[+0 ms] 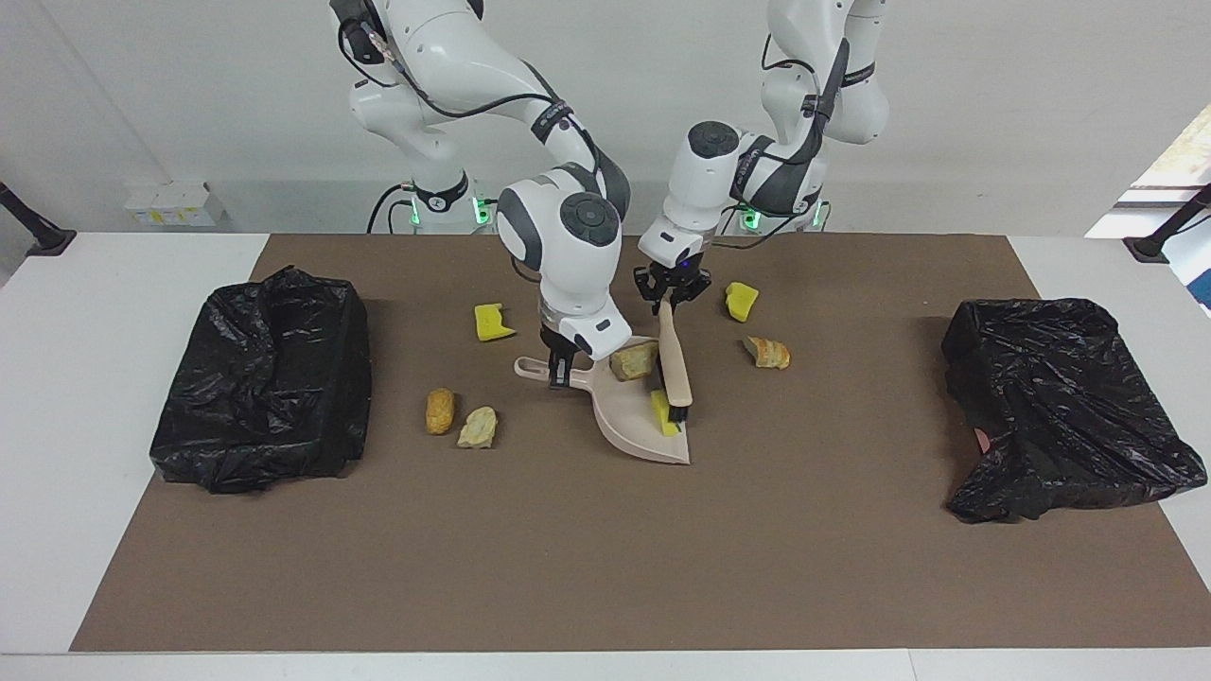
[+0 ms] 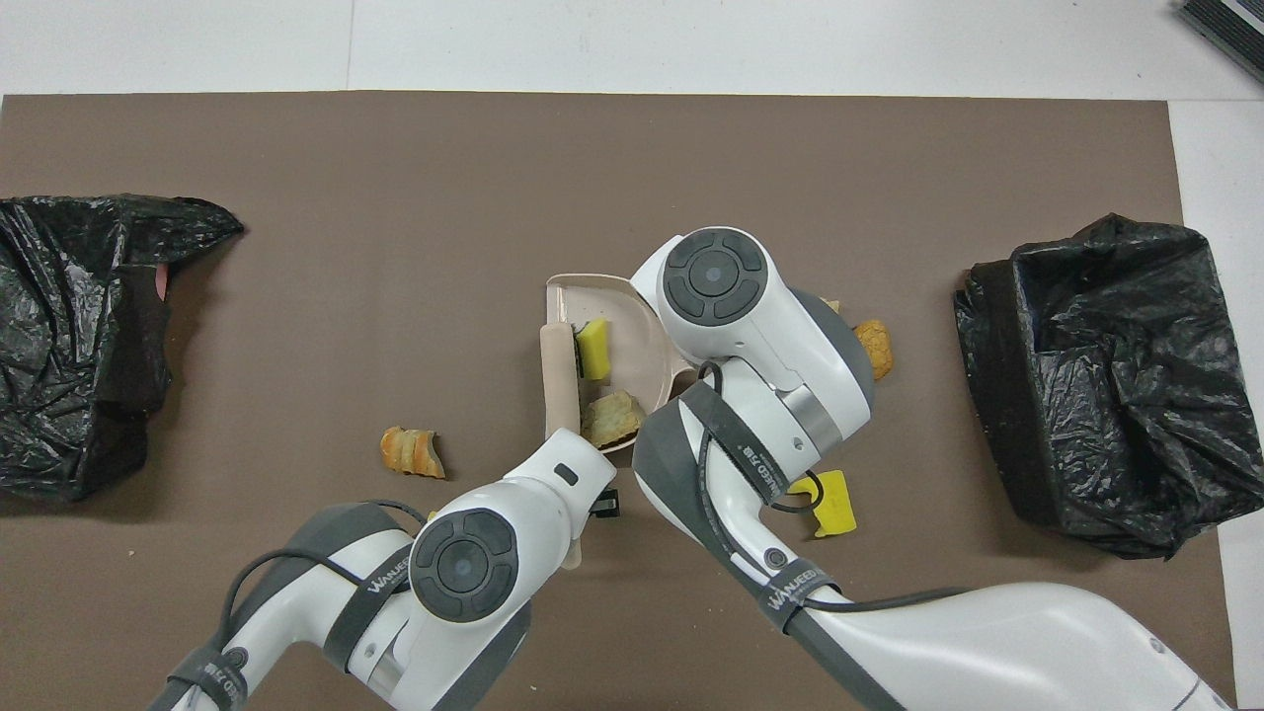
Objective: Sweep and dump trash in bin
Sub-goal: 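Sweep the sponges and bread into the dustpan with the left gripper's brush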
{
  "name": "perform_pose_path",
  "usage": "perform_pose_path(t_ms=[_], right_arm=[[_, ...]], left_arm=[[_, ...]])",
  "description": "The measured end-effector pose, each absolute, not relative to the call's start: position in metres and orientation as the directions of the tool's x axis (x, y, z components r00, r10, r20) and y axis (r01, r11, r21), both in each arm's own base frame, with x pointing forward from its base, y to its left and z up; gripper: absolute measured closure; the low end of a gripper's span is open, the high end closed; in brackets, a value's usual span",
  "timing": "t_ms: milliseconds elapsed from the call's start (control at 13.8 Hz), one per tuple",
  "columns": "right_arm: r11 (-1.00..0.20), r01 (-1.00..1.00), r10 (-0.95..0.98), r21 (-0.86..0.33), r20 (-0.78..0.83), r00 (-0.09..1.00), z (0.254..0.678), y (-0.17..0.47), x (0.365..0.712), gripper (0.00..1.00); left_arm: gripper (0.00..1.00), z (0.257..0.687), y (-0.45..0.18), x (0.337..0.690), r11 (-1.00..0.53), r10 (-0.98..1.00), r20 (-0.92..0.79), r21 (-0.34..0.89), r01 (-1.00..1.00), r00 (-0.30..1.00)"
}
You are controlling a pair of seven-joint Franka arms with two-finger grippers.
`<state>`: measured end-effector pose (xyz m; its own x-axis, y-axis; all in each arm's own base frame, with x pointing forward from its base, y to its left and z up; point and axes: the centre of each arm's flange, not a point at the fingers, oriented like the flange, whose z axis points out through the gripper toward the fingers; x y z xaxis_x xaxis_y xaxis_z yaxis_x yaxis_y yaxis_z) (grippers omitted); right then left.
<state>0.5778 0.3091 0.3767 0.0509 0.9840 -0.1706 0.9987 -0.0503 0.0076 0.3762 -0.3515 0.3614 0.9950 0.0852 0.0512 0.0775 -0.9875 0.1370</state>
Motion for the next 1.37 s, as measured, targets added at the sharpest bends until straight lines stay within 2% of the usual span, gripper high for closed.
perform_pose_path(t_ms=[434, 651, 868, 1013, 1230, 1375], right_arm=[[-0.049, 0.999, 0.984, 0.009, -0.172, 0.05, 0.377, 0.309, 0.578, 0.67], [-0.049, 0.999, 0.984, 0.01, -0.172, 0.05, 0.377, 0.309, 0.578, 0.67], [-0.049, 0.999, 0.984, 0.01, -0.173, 0.05, 0.377, 0.309, 0.578, 0.67], [-0.048, 0.999, 0.984, 0.01, -0.173, 0.049, 0.377, 0.309, 0.578, 0.67], [-0.048, 0.999, 0.984, 0.011, -0.174, 0.049, 0.377, 0.309, 0.578, 0.67], [-0.048, 0.999, 0.984, 0.011, -0.174, 0.049, 0.377, 0.309, 0.578, 0.67]], left_arm=[[0.74, 0.382, -0.31, 0.379, -0.909, 0.416, -0.114, -0.065, 0.411, 0.902], [0.74, 0.391, -0.302, 0.366, -0.752, 0.656, -0.109, -0.174, 0.636, 0.746], [0.74, 0.391, -0.302, 0.357, -0.569, 0.817, -0.06, -0.242, 0.786, 0.573], [0.74, 0.39, -0.302, 0.351, -0.47, 0.876, -0.025, -0.272, 0.84, 0.482], [0.74, 0.379, -0.307, 0.309, -0.482, 0.867, -0.03, -0.31, 0.82, 0.498], [0.74, 0.366, -0.317, 0.284, -0.499, 0.861, -0.054, -0.28, 0.82, 0.505]])
